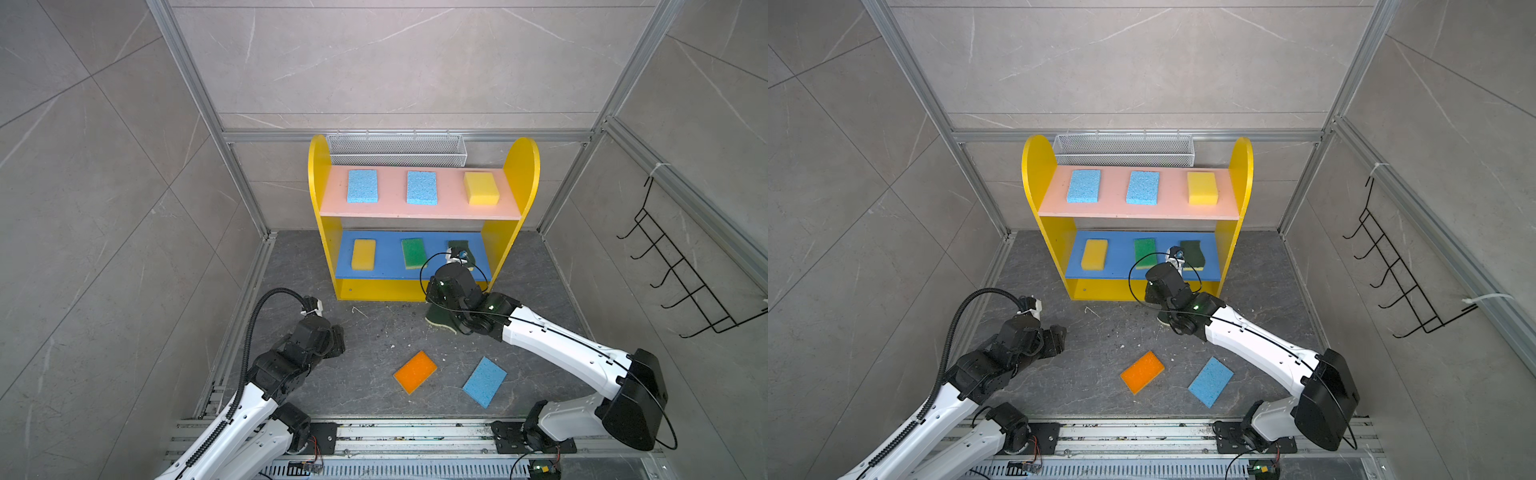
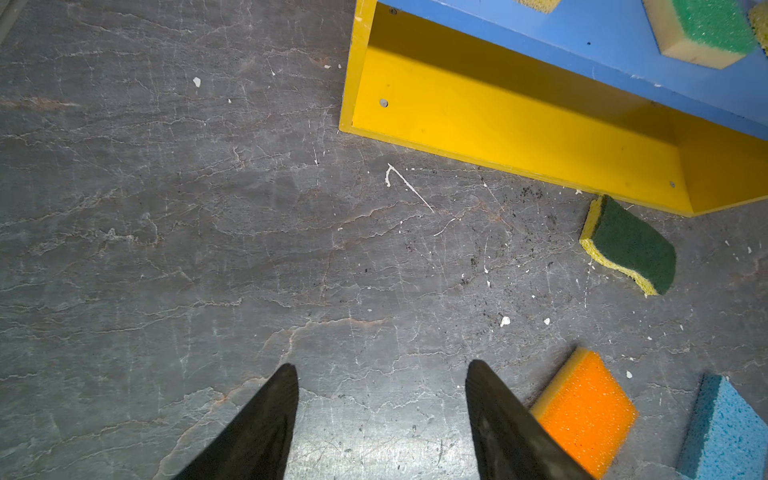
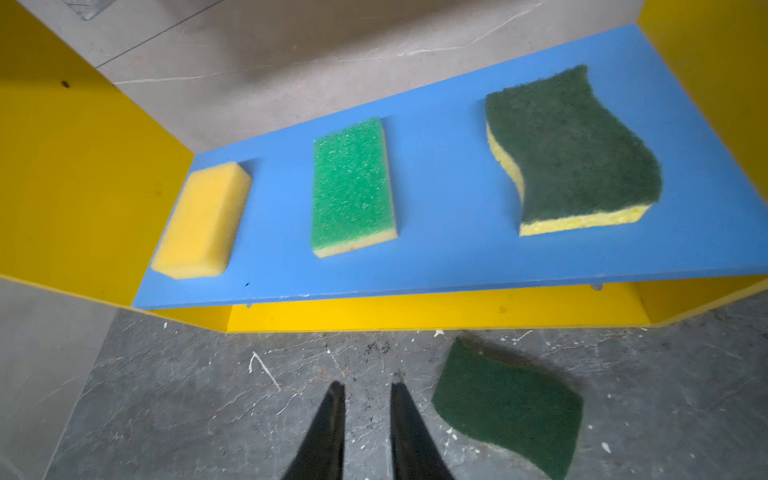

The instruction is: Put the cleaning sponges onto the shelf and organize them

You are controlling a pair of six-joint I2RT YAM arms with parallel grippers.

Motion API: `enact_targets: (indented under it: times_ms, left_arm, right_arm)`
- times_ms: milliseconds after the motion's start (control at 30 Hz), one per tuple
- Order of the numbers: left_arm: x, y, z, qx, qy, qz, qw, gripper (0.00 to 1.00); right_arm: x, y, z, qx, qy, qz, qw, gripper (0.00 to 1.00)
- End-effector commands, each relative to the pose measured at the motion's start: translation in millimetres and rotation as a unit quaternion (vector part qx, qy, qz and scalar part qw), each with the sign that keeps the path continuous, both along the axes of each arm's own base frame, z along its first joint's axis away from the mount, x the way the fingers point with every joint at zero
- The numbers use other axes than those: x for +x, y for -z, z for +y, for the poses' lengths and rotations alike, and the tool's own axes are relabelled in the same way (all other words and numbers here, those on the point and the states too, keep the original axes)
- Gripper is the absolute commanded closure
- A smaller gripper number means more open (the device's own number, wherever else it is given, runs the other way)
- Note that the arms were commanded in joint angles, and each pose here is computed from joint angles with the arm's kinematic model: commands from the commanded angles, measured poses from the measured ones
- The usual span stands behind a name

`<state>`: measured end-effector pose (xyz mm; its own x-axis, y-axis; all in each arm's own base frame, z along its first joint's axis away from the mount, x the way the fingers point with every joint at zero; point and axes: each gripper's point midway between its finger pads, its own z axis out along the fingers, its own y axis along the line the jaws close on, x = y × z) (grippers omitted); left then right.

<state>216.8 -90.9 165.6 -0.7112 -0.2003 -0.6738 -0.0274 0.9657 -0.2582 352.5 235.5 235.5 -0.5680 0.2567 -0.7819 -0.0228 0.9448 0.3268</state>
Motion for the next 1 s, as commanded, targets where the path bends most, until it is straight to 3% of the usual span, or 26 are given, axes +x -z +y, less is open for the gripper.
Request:
enact_targets:
  times_ms: [0,433,967]
  left_arm:
    - [4.0,-16.0,-4.5,-0.027,-0.005,-0.017,0.999,0.34]
    - [6.5,-18.5,-4.6,-0.021,-0.003,-0.022,1.0,0.35]
    - [6.6,-17.8,-2.8,-0.016,-0.005,-0.024,1.0,0.35]
  right_arm:
    - [22.5,14.9,-2.7,-0.002,-0.003,0.007,1.0,0.78]
    - [80.8,38.8,2.7,0.016,0.005,0.027,1.0,0.8]
    - [107.5,62.0,5.6,0.014,0.011,0.049,0.999,0.81]
